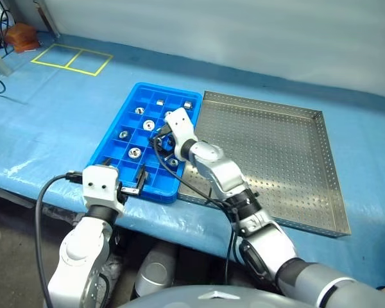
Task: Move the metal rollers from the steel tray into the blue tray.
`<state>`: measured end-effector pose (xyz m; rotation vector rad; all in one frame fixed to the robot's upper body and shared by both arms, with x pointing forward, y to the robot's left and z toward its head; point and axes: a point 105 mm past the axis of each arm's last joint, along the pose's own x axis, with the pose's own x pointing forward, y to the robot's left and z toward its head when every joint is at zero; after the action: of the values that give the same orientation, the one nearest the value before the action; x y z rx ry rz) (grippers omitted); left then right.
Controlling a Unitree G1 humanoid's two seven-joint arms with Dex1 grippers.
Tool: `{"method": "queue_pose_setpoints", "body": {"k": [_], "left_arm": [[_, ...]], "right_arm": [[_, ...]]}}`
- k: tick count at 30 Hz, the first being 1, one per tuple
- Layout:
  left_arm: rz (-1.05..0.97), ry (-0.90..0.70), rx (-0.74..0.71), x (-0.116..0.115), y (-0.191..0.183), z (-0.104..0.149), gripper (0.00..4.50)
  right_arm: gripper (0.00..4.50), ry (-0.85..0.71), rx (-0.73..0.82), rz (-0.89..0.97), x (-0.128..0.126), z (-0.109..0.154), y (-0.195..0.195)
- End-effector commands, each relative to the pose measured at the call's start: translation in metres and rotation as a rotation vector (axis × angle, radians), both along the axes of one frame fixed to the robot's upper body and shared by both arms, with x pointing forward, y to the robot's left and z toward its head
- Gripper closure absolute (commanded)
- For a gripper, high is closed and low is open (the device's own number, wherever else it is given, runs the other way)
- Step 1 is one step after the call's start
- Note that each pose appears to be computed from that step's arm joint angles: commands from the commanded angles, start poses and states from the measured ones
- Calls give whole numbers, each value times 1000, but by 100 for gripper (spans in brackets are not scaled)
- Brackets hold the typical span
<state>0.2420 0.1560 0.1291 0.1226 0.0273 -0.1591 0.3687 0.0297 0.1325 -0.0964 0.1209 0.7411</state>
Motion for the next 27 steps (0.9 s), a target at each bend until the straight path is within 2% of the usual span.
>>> {"method": "queue_pose_setpoints", "body": {"k": [1,6,13,19,27], "left_arm": [[-75,-22,19,14,-3,7,0],[-175,-21,37,32,-14,7,0],[-295,30,39,41,-34,-9,0],[-313,63,16,35,-38,-17,0],[-303,84,21,30,-36,-21,0]], "right_arm": [[4,-68,48,-21,-13,30,-28],[4,-62,-17,-153,-25,20,-68],[4,59,-55,-340,-48,-16,-117],[4,127,-74,-383,-73,-35,-129],[4,149,-100,-370,-75,-41,-129]]}}
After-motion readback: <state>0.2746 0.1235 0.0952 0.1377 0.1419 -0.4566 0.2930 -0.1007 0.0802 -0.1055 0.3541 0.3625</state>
